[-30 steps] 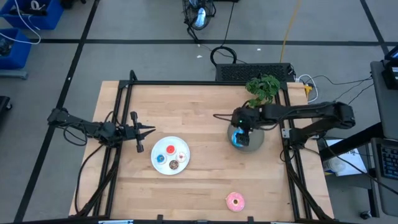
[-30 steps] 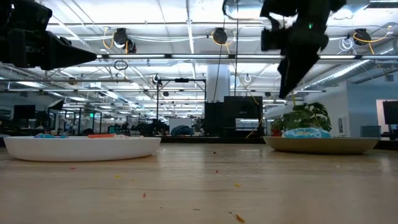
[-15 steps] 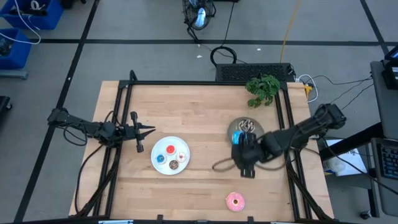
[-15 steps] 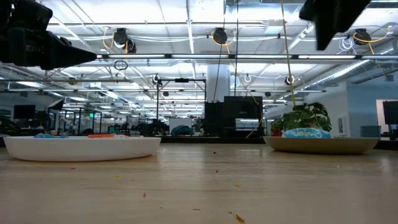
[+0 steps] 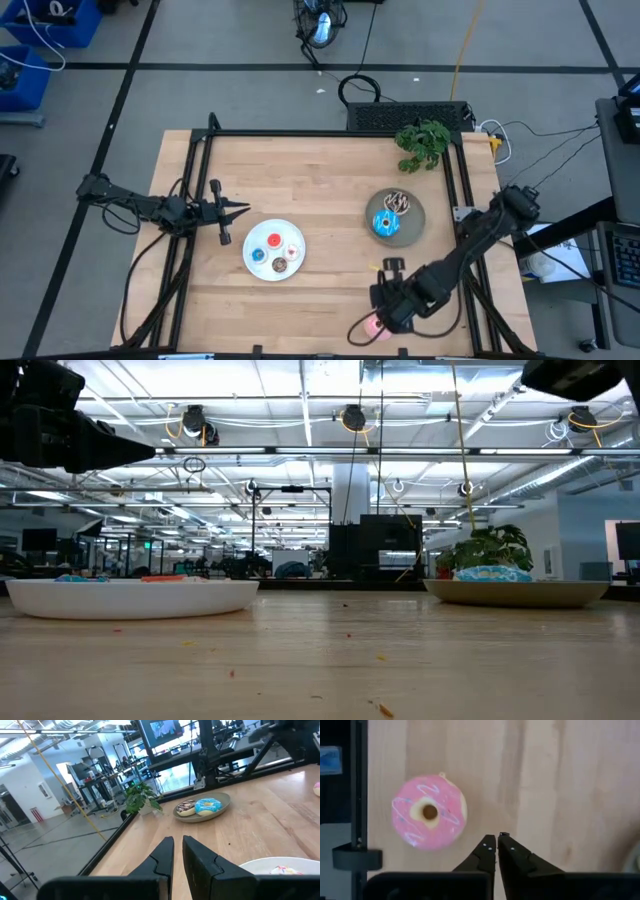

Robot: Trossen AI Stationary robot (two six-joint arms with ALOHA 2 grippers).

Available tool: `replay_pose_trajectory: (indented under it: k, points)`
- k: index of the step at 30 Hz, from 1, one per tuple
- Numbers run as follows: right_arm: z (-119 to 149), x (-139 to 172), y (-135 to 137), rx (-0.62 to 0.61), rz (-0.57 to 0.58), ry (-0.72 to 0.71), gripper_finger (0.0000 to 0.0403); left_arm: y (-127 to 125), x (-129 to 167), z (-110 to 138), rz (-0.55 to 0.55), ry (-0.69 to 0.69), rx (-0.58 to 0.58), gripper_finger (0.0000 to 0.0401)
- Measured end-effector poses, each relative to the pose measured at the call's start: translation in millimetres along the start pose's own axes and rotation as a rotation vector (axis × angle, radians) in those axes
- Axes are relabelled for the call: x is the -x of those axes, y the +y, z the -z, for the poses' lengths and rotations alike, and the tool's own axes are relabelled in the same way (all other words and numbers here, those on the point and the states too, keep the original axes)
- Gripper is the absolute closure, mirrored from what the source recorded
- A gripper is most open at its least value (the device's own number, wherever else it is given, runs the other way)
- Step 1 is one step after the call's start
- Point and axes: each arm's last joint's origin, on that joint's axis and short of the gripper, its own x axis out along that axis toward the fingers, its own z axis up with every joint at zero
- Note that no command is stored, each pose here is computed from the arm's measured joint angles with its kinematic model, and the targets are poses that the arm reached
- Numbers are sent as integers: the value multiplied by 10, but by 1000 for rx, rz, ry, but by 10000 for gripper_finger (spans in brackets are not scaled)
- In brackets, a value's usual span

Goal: Pick & Place donuts
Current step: Put the big pink donut on the gray plate

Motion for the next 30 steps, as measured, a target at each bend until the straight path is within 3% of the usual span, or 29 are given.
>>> replay_pose_trajectory:
  k: [8,22,30]
  points:
    - [-114,-153,52,77,-27,-45,388,0,0,0,0,0,23,354]
    - [-161,-134,-16,66,-21,-101,402,0,0,0,0,0,23,354]
    - [-151,-218,2,-5,-70,-114,379,0,0,0,0,0,40,354]
